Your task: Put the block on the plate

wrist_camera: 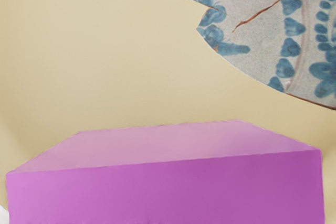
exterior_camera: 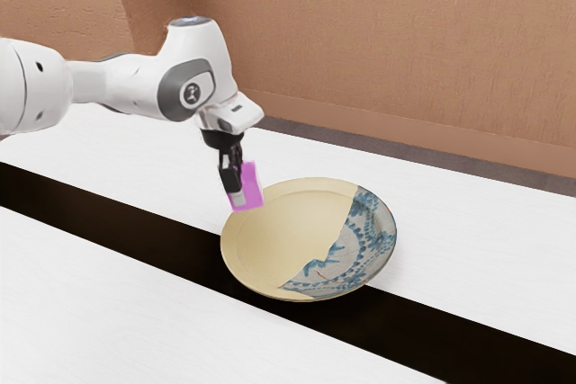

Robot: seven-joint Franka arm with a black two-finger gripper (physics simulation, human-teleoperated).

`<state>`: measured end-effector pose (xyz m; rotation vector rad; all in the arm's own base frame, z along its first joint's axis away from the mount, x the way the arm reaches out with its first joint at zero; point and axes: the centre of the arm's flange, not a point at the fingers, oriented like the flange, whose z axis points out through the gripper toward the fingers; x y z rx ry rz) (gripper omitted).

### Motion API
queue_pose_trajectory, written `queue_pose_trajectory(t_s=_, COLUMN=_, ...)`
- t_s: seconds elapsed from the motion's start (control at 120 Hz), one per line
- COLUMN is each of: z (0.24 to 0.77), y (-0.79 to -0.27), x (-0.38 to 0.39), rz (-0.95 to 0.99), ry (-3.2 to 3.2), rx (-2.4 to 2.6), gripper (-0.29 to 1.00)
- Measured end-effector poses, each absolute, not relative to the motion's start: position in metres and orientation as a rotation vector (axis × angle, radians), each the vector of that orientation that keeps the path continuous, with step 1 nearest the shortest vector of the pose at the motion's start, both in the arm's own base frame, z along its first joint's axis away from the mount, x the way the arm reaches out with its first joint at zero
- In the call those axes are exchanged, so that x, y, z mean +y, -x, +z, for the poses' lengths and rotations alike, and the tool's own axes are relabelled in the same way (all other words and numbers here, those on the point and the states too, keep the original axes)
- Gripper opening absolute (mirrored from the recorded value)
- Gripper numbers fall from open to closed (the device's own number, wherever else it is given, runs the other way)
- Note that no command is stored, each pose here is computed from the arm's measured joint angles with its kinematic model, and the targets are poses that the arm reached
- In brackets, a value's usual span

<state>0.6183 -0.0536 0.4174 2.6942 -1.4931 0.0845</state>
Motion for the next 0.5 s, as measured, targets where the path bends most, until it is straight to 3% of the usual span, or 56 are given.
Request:
queue_pose_trajectory(t_s=0.283, z=0.339, y=-0.638, x=-0.126, rz=-0.037, ry=-2.567, rx=-1.599, gripper=0.42)
queue_pose_trajectory(t_s=0.5, z=0.315, y=-0.642, x=-0.138, rz=-0.065, ry=-2.552, rx=-1.604, gripper=0.42)
